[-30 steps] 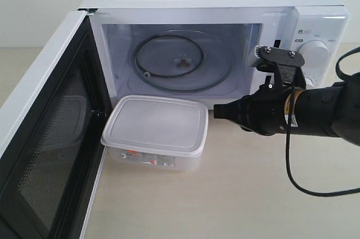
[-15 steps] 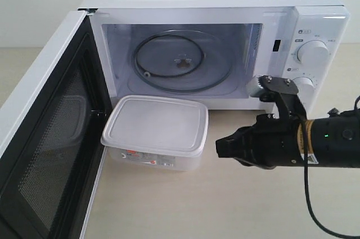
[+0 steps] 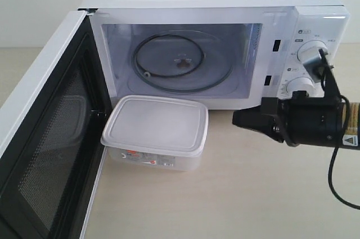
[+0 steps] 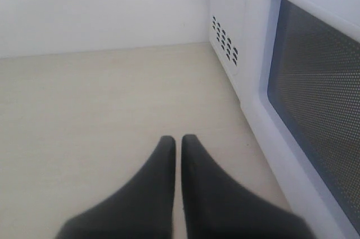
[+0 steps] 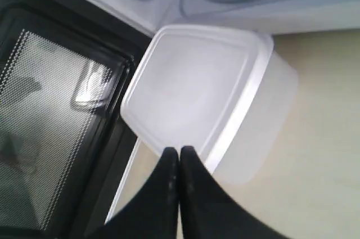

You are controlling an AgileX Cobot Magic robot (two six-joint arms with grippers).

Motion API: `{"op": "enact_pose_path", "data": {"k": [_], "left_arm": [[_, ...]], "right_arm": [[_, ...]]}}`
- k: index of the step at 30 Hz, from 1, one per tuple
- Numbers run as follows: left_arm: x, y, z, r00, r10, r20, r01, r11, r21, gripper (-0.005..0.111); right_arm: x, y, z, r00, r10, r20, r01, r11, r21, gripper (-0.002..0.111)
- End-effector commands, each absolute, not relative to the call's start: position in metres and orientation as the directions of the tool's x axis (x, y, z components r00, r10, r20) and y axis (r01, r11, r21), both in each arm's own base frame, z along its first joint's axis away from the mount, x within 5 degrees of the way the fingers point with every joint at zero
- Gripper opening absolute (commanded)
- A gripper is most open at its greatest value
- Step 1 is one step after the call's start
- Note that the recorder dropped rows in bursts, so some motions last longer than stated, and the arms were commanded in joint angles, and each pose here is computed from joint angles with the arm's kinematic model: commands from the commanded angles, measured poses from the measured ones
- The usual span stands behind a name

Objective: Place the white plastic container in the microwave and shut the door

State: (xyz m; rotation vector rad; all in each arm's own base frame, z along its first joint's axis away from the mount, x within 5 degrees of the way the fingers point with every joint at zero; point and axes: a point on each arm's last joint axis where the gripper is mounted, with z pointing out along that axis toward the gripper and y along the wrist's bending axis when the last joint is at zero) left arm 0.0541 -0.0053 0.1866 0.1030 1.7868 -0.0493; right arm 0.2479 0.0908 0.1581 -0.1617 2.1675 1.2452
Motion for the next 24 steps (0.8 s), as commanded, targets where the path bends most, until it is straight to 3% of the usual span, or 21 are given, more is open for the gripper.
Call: {"op": "enact_pose_path", "data": {"k": [1,6,10,17,19,22,24], "left_arm": [[0.054,-0.005,0.186,-0.215,0.038,-0.976,0.096,0.995,0.018,0.004],[0.054,-0.005,0.186,-0.215,0.038,-0.976,0.096,0.995,0.018,0.004],[0.054,-0.005,0.186,-0.215,0.038,-0.976,0.096,0.995,0.018,0.004],[0.054,-0.005,0.186,-0.215,0.038,-0.976,0.096,0.995,0.018,0.004],[0.054,-0.005,0.186,-0.215,0.038,-0.976,0.096,0.995,0.018,0.004],[0.054,-0.005,0.186,-0.215,0.038,-0.976,0.096,0.995,0.018,0.004],[0.054,-0.005,0.186,-0.215,0.038,-0.976,0.096,0.995,0.018,0.004]], "right_arm": [[0.249,0.097,0.133,-0.858,0.202,-0.472,-0.361,0.417,0.834,0.000],[0.264,0.099,0.103,-0.909,0.296,-0.295,-0.190,0.334,0.923,0.000],[0.266,0.100,0.096,-0.915,0.302,-0.267,-0.162,0.331,0.930,0.000],[0.267,0.101,0.098,-0.916,0.302,-0.263,-0.159,0.328,0.931,0.021],[0.264,0.101,0.097,-0.925,0.272,-0.266,-0.170,0.329,0.929,0.016],[0.263,0.102,0.097,-0.921,0.243,-0.306,-0.215,0.339,0.916,0.000],[0.262,0.111,0.107,-0.910,0.240,-0.339,-0.252,0.330,0.910,0.000]]}}
